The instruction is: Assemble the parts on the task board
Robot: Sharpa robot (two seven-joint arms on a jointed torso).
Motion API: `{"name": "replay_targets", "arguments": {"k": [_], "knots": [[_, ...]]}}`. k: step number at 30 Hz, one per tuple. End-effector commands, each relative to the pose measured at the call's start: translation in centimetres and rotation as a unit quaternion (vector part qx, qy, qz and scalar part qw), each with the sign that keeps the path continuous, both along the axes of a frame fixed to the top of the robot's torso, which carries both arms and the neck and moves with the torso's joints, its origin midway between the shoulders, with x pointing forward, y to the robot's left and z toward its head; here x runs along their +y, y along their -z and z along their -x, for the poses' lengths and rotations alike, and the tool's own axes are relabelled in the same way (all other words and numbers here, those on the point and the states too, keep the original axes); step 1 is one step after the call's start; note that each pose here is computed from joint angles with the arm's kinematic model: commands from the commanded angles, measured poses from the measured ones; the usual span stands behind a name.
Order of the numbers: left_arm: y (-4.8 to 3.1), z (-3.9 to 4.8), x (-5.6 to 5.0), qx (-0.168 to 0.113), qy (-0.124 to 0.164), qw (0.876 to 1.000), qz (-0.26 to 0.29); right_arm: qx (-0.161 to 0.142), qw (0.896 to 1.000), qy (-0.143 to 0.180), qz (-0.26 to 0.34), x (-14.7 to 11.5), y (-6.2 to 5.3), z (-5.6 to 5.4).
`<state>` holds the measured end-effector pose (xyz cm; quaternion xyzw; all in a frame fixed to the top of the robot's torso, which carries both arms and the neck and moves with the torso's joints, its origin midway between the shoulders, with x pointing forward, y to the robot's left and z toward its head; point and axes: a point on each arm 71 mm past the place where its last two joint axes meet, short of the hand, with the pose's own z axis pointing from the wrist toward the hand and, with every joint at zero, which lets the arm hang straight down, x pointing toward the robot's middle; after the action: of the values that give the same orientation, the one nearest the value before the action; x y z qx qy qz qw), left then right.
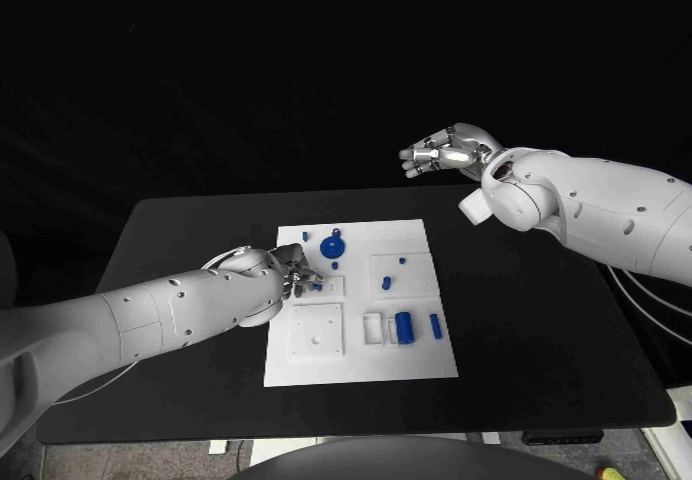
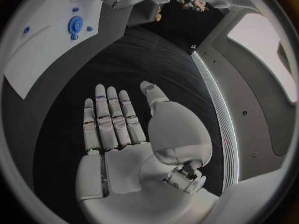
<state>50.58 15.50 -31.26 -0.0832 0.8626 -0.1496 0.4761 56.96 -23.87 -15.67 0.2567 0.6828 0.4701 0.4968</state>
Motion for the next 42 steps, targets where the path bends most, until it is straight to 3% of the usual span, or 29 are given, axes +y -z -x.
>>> {"name": "replay_targets", "arguments": {"k": [1, 28, 42], "knots": [[0.15, 0.21, -0.2, 0.012, 0.007, 1.0, -0.003, 0.001, 1.0, -0.01, 0.001, 0.17, 0.07, 0.06], [0.18, 0.12, -0.26, 0.01, 0.006, 1.0, -0.003, 0.002, 1.0, -0.011, 0.001, 0.21, 0.2, 0.08], [-0.2, 0.06, -0.56, -0.021, 0.022, 1.0, -0.008, 0.003, 1.0, -0.01, 0.001, 0.19, 0.22, 0.07]]}}
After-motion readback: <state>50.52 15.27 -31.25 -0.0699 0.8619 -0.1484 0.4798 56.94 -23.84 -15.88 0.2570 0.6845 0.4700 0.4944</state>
